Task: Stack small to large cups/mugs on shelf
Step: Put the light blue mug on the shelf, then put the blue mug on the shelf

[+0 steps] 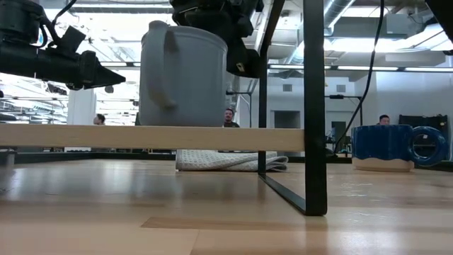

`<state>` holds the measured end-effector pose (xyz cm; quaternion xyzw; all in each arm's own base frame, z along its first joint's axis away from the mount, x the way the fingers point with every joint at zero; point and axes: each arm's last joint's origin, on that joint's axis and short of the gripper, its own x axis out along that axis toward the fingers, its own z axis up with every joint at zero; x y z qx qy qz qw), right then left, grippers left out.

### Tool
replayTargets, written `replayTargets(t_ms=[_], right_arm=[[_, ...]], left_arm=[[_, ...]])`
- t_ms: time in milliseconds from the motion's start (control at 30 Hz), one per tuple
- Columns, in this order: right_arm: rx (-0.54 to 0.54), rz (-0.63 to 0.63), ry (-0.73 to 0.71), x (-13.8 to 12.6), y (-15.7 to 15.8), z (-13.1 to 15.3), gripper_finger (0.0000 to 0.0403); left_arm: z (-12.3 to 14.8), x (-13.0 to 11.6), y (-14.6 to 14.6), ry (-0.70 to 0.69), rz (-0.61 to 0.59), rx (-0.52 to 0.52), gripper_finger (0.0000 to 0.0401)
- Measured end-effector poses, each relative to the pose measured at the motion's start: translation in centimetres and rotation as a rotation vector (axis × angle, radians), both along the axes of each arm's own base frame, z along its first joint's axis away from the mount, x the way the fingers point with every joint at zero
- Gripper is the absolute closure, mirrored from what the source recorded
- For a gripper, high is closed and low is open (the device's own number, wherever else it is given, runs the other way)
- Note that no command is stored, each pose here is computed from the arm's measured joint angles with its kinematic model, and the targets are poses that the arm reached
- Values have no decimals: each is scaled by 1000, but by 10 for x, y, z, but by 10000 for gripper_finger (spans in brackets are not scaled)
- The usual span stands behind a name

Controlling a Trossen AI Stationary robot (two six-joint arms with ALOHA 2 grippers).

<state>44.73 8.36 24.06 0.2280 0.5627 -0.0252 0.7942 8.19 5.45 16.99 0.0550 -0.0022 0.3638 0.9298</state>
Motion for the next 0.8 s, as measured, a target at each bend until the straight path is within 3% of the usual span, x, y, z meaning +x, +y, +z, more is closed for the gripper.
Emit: replayTargets(t_ms=[433, 800], right_arm=[[5, 3, -2, 0, 0, 0, 312], [10, -12, 2, 0, 0, 0, 234]], left_arm=[[0, 0, 0, 0, 0, 1, 238], [0, 0, 0, 0, -1, 1, 238]])
